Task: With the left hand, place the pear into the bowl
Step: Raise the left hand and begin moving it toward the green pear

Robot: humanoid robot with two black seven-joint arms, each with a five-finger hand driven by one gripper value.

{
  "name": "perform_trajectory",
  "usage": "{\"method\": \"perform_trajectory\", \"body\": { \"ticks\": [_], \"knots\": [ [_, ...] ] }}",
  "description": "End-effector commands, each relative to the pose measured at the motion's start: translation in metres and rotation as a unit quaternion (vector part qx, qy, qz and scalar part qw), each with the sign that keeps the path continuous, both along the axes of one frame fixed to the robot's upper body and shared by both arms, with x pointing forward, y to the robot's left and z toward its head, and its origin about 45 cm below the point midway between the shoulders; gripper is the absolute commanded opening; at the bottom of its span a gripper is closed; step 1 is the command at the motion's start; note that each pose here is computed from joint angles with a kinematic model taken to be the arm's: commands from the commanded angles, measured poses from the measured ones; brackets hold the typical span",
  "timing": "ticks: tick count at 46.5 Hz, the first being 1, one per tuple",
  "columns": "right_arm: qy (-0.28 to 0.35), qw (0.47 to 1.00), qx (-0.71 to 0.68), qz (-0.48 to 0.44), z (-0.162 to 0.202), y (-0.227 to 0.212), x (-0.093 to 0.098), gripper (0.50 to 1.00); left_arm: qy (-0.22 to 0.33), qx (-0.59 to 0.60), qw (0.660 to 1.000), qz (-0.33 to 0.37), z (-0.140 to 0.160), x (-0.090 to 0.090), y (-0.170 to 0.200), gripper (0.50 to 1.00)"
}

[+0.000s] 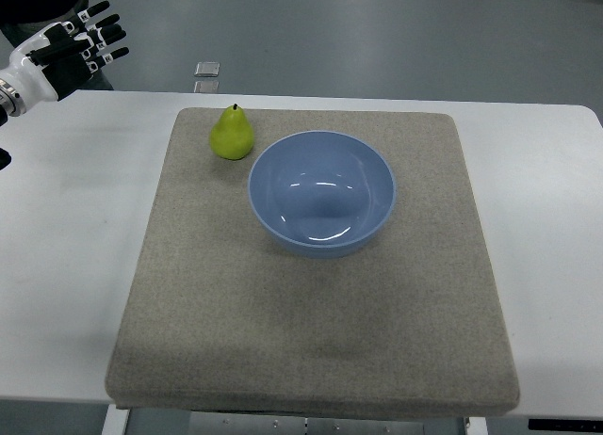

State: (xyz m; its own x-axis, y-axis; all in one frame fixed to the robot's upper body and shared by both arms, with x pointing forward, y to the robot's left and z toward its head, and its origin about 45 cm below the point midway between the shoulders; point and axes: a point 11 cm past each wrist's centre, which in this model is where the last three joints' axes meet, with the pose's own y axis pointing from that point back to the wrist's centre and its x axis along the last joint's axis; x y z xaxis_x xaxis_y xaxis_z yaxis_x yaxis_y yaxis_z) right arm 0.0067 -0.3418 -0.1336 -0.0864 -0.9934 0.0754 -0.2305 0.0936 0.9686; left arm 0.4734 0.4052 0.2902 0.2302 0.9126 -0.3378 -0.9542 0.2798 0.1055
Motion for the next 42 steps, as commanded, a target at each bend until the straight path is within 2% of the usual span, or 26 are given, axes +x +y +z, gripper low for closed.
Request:
{"method": "perform_trajectory", "body": {
  "ticks": [1,16,21,24,34,42],
  "knots": [
    [0.0,1.0,0.0,0.0,0.0,0.0,0.0,0.926,0.0,0.001,1.0,-0.002,0.0,0.0,-0.001,1.0],
    [0.0,1.0,0.0,0.0,0.0,0.0,0.0,0.926,0.001,-0.002,1.0,0.009,-0.005,0.006,-0.001,1.0],
    [0.0,1.0,0.0,0.0,0.0,0.0,0.0,0.926,-0.013,0.008,1.0,0.013,0.01,0.013,0.001,1.0],
    [0.0,1.0,0.0,0.0,0.0,0.0,0.0,0.926,-0.009,0.022,1.0,0.014,0.009,0.015,0.002,1.0],
    [0.0,1.0,0.0,0.0,0.0,0.0,0.0,0.926,-0.007,0.161,0.986,-0.036,0.02,0.024,-0.015,1.0],
    [0.0,1.0,0.0,0.0,0.0,0.0,0.0,0.926,-0.023,0.301,0.95,-0.085,0.023,0.028,-0.03,1.0]
  ]
}}
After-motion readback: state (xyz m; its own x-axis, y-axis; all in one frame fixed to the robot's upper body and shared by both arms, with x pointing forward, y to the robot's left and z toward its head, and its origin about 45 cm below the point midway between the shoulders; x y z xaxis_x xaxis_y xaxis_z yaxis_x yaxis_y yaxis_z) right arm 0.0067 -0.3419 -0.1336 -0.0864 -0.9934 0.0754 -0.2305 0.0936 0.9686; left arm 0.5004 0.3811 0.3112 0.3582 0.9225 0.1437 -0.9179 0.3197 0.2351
